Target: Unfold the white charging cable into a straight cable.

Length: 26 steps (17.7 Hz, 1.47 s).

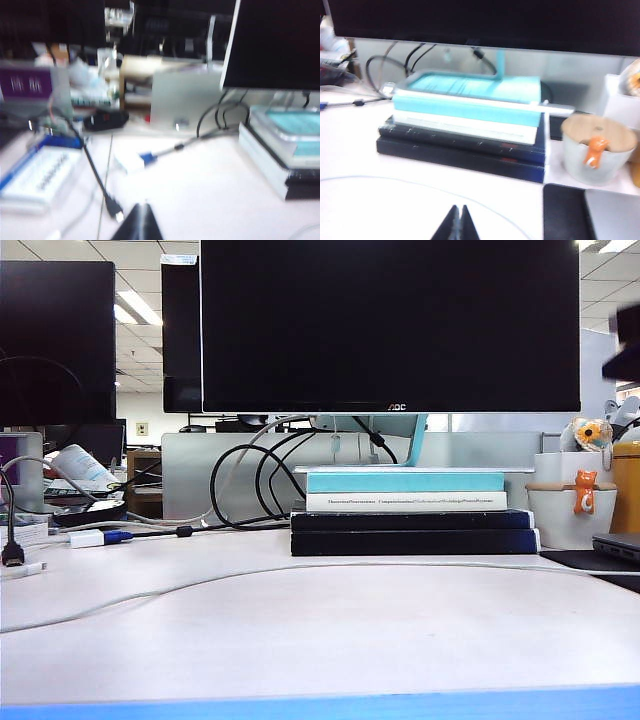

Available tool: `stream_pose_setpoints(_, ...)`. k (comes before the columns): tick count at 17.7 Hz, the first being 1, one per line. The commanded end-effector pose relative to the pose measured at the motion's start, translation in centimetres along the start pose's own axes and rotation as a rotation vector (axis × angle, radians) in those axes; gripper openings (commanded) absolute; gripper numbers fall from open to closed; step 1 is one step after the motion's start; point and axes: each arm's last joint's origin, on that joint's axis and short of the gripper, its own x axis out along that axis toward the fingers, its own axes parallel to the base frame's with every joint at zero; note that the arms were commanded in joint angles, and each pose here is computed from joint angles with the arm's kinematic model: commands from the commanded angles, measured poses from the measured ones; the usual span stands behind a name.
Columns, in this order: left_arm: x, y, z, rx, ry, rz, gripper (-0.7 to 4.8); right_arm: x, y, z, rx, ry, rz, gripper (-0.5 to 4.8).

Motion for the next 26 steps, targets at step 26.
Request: stream_pose_setpoints(26, -1.0, 0.1, -3.1, 0.010, -0.061, 0.036, -0.06, -4.7, -4.6, 0.6, 0.308, -0.315, -0.203, 0.54)
